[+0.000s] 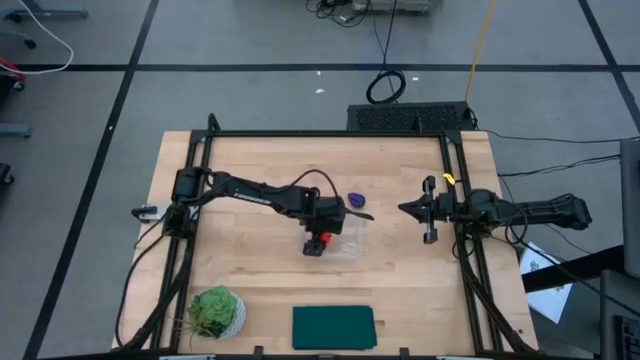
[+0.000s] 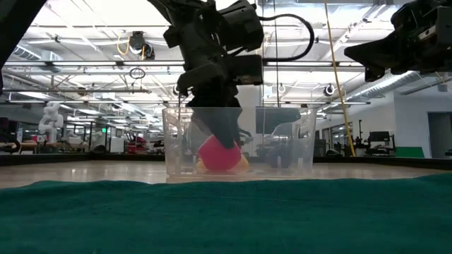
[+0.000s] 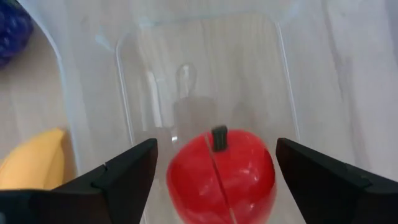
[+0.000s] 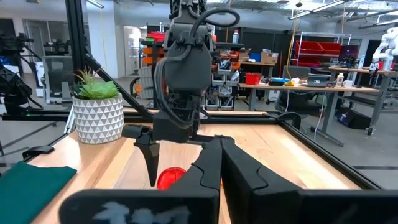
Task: Pick and placing Produce into tupperware
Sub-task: Put the apple into the transparent bin, then put the grapes into the transparent bin
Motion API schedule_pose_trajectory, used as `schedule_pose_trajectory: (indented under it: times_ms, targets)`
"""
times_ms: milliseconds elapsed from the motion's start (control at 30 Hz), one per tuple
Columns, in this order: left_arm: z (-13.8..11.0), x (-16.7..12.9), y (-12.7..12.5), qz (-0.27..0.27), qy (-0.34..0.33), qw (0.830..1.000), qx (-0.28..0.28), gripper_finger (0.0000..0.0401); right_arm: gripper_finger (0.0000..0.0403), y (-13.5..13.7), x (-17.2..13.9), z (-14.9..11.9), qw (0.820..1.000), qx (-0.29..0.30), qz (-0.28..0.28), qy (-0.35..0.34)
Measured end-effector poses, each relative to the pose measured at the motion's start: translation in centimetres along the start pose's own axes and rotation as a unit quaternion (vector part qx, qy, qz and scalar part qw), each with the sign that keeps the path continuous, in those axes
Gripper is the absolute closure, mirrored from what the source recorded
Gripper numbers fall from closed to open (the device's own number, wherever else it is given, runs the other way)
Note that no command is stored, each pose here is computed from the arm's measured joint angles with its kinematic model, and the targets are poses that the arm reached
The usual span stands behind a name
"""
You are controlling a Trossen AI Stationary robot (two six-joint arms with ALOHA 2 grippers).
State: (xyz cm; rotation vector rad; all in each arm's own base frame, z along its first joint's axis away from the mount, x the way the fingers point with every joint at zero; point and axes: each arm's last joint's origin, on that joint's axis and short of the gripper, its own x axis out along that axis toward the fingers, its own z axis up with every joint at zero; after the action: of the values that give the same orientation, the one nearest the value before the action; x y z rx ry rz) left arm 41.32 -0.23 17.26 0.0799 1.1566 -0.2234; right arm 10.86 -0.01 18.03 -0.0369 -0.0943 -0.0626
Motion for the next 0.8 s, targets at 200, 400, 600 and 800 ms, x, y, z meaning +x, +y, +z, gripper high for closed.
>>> schedule_pose_trajectory:
  times_ms: [200,400,600,800]
  targets:
    - [0.4,-0.8,0.0,0.002,0.017,1.000,0.001,0.0068,0.0403,0.0,0.0,0.0,1.000,0.000,0.000,0.000]
    - [0.8,-1.9,-0.1,0.019,0.041,0.999,0.008,0.0068,0.0403,0.0,0.0,0.0,1.000,0.000,0.000,0.000]
    - [1.4,-3.2,-0.3,0.022,0.059,0.998,0.012,0.0068,0.0403,0.0,0.0,0.0,1.000,0.000,0.000,0.000]
    - [2.1,-4.3,-0.8,0.040,0.066,0.997,0.030,0.0068,0.0403,0.0,0.0,0.0,1.000,0.000,0.000,0.000]
